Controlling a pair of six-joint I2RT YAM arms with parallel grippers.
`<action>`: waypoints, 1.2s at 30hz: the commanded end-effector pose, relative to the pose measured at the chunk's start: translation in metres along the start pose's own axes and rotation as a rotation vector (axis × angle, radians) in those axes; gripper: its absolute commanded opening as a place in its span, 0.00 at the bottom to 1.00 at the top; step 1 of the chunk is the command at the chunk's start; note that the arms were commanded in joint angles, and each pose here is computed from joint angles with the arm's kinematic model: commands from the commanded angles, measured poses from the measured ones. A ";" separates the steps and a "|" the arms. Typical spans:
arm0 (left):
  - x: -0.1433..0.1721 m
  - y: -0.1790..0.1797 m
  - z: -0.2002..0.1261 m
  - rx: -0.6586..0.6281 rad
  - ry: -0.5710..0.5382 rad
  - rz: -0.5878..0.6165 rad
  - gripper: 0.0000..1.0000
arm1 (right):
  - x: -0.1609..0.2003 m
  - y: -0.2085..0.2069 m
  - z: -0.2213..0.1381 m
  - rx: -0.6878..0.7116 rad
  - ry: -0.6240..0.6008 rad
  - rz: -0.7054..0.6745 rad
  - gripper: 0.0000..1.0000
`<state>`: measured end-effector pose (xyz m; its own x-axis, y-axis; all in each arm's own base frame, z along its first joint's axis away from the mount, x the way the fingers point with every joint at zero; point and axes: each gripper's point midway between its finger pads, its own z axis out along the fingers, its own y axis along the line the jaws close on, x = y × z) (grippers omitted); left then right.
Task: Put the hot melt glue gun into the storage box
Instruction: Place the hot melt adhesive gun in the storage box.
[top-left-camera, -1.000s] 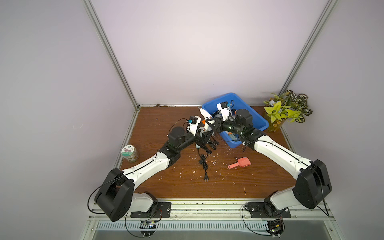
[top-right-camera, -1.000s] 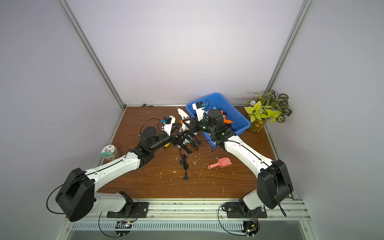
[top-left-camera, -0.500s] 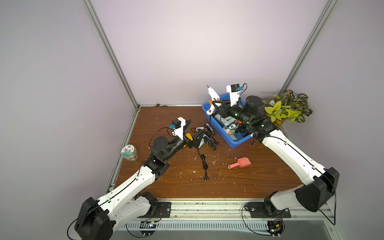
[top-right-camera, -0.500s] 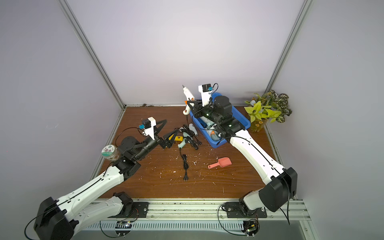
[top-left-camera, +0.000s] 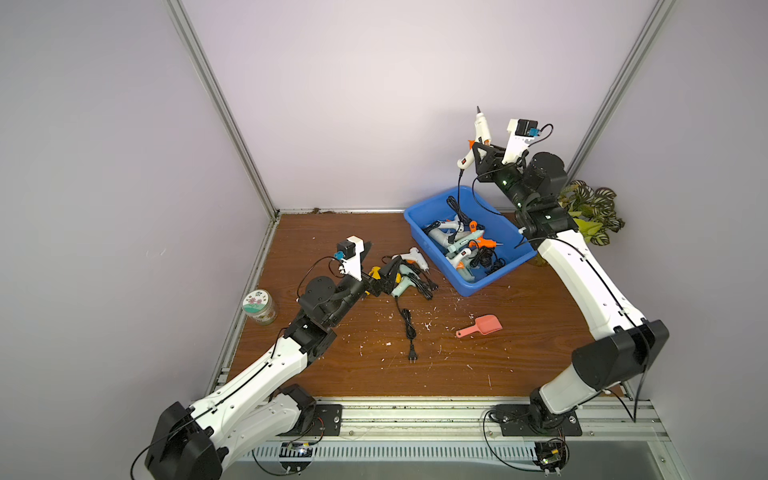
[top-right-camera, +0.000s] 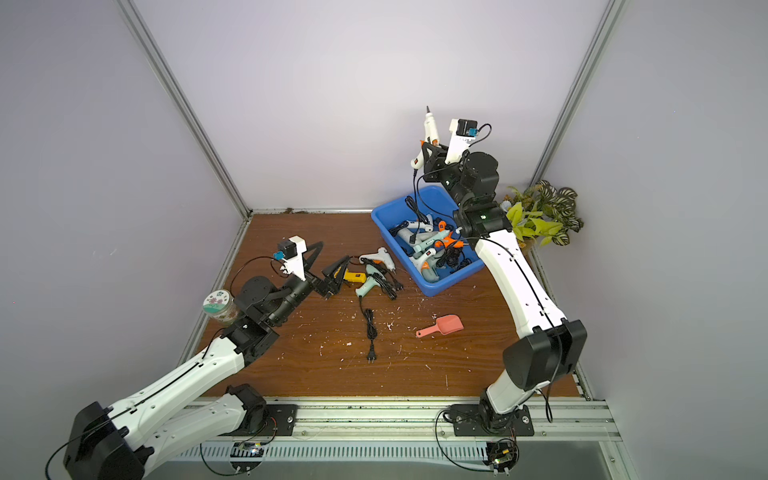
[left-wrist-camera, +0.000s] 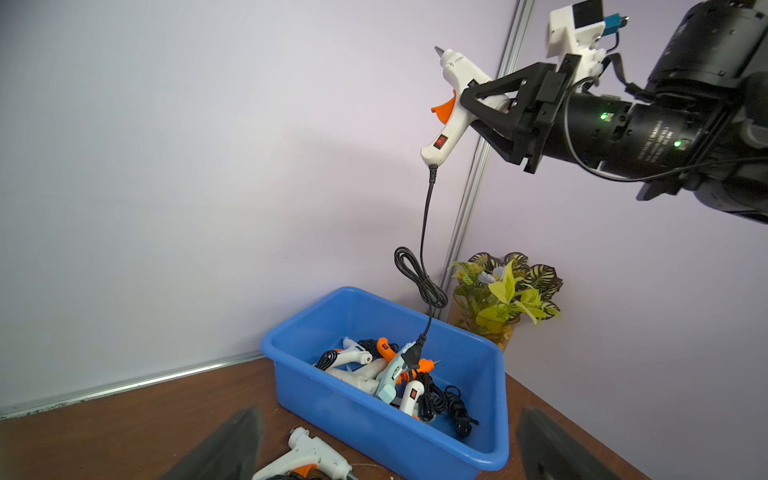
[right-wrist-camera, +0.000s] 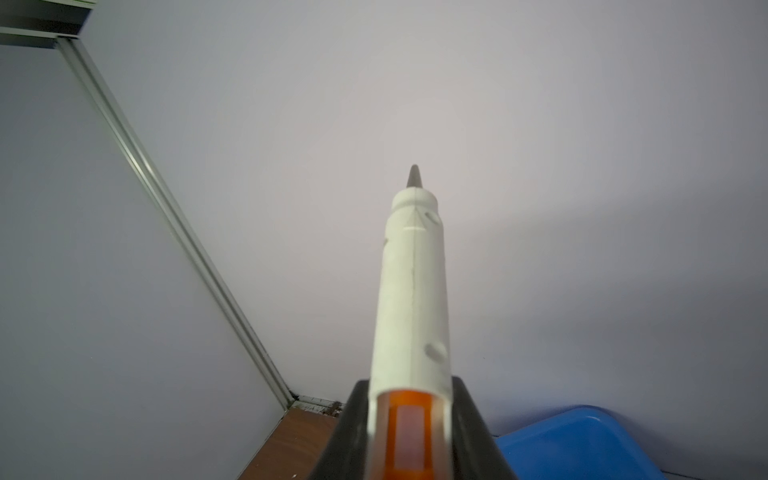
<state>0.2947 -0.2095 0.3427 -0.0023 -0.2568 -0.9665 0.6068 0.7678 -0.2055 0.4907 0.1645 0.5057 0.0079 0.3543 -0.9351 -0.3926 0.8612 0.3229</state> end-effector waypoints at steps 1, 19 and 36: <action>0.001 0.004 -0.003 -0.033 0.000 0.009 0.99 | -0.014 -0.015 0.011 0.035 -0.064 -0.009 0.00; 0.014 0.025 -0.005 -0.148 0.043 0.023 0.99 | 0.168 -0.100 0.076 0.127 0.228 0.191 0.00; 0.062 0.070 0.006 -0.358 0.243 0.005 0.99 | 0.322 -0.181 0.063 0.281 0.546 0.316 0.25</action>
<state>0.3347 -0.1817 0.2656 -0.2016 -0.1251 -0.9715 0.3322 0.9243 -0.1879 0.6206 0.1497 0.1435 -0.5703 0.4362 -0.6960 -0.0421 0.8307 0.5551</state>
